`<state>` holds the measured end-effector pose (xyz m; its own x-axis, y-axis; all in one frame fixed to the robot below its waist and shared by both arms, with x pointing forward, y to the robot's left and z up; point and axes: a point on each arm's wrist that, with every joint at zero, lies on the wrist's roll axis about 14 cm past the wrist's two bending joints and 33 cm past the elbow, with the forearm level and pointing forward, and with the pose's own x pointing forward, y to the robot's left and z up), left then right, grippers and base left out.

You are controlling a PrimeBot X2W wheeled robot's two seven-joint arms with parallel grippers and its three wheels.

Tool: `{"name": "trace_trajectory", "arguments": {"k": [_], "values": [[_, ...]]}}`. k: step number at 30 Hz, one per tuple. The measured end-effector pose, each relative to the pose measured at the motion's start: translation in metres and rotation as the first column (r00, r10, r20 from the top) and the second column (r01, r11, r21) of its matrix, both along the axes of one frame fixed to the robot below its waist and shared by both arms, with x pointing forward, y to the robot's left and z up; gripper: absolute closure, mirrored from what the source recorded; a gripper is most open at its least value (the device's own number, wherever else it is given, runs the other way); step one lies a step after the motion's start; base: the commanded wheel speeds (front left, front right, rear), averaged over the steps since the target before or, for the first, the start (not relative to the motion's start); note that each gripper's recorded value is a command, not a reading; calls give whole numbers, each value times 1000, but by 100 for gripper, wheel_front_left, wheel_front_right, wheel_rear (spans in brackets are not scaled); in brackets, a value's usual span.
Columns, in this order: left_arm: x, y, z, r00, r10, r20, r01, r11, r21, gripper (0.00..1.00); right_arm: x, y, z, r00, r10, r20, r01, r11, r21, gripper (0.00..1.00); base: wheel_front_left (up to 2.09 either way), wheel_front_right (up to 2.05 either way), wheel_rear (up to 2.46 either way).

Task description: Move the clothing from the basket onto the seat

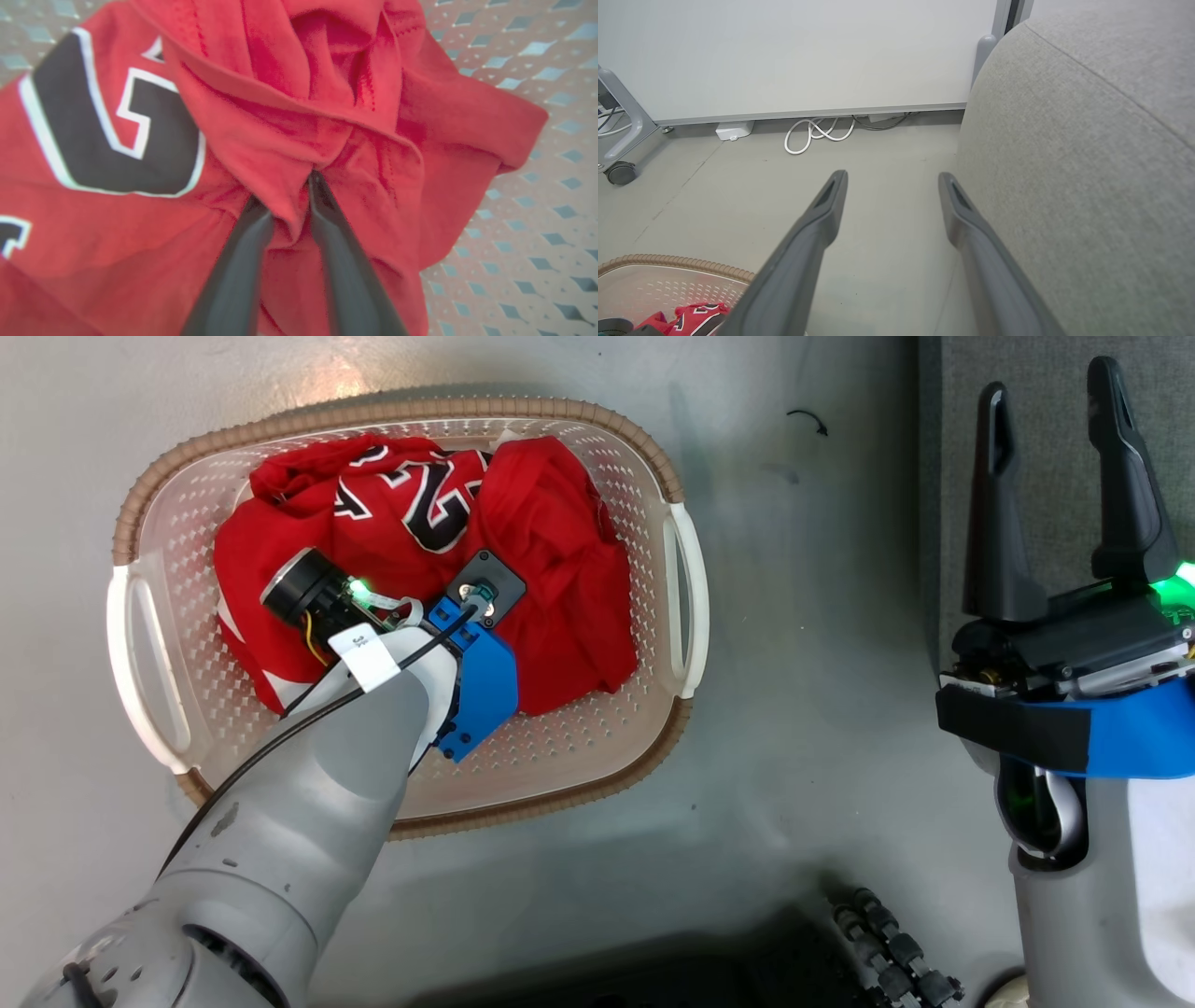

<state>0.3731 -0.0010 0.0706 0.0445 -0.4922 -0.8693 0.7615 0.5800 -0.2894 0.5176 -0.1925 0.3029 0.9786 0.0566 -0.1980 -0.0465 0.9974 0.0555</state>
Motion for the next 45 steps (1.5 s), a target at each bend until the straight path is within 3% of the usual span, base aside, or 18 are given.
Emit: {"name": "trace_trajectory", "arguments": {"k": [11,28,45], "values": [[25,-5,26,993,52,107,-43,995,-85,100,5,6,18,999,6,39,-7,1000,23,0,0,0,0],[67,0,119,935,210,286,-153,966,-210,100,0,13,92,988,11,154,-17,999,39,0,0,0,0],[101,15,255,766,424,483,-228,882,-413,100,-36,16,173,960,4,279,-19,999,49,0,0,0,0]]}}
